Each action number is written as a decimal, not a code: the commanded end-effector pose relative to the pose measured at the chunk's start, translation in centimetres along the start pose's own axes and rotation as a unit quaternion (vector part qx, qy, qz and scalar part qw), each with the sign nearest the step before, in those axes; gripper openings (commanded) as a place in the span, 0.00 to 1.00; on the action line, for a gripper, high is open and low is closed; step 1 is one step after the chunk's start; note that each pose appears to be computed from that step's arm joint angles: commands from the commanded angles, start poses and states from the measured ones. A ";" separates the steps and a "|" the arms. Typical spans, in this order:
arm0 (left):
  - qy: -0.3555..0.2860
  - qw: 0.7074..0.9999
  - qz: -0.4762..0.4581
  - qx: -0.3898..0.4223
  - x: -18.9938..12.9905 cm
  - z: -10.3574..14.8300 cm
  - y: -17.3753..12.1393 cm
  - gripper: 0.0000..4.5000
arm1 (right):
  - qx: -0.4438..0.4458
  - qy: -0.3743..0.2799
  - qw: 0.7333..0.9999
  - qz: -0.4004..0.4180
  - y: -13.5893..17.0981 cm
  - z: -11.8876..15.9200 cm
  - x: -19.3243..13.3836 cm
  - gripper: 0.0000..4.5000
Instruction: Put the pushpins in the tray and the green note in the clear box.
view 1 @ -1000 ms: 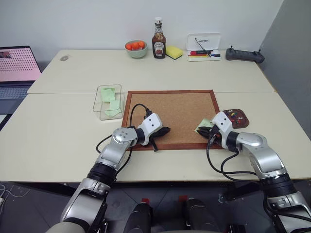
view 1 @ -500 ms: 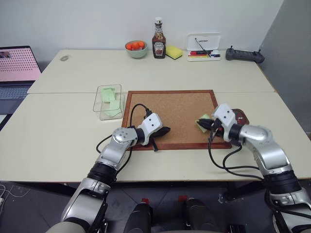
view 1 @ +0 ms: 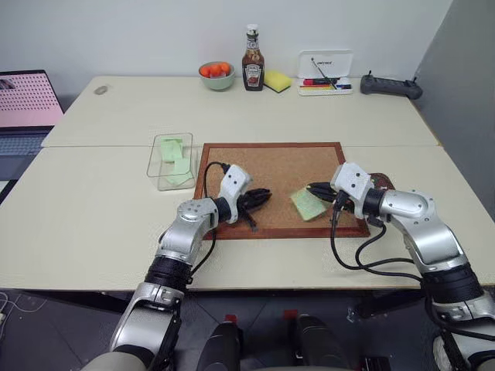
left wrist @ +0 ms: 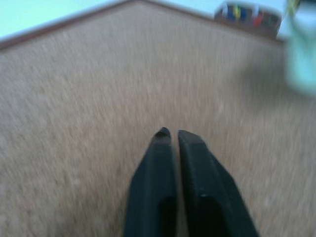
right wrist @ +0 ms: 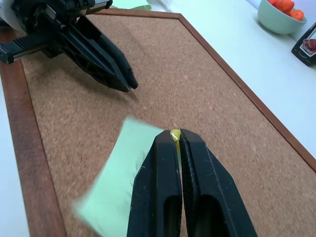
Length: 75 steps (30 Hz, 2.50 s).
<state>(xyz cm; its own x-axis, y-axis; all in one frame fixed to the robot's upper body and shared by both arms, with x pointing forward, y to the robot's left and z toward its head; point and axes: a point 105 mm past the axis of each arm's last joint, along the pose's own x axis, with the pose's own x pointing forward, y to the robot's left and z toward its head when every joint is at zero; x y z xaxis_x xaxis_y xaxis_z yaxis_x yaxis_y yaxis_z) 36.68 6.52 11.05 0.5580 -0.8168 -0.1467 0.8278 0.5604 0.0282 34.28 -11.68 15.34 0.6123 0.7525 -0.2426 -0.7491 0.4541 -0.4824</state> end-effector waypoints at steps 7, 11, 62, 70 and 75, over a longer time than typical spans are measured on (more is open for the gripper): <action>-0.040 0.996 -0.059 -0.055 0.3 1.8 -3.0 0.57 | -0.012 -0.041 0.999 -0.027 -1.6 2.8 0.6 0.00; -0.050 0.996 -0.033 -0.060 0.6 1.8 -2.2 0.72 | -0.012 -0.048 0.998 -0.029 -1.6 3.2 0.7 0.00; -0.114 0.976 -0.049 -0.178 3.3 2.4 -2.4 0.00 | 0.103 -0.104 0.988 -0.051 -1.5 5.4 0.6 0.00; -0.116 0.978 -0.028 -0.173 3.2 2.4 -1.9 0.00 | 0.123 -0.073 0.981 -0.130 -4.7 3.7 -2.8 0.00; -0.112 0.982 -0.020 -0.152 2.8 2.3 -1.7 0.00 | 0.045 0.066 0.979 -0.186 -6.8 -1.7 -6.0 0.00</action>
<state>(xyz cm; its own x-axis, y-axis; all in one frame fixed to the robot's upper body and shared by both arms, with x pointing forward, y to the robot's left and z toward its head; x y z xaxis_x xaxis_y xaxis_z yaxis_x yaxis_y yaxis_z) 37.14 2.94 12.09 0.5552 -0.8298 0.0563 0.7979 0.5124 -0.3175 35.90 -17.89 18.49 0.8295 0.5365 -0.1554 -0.5526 0.7478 -0.3681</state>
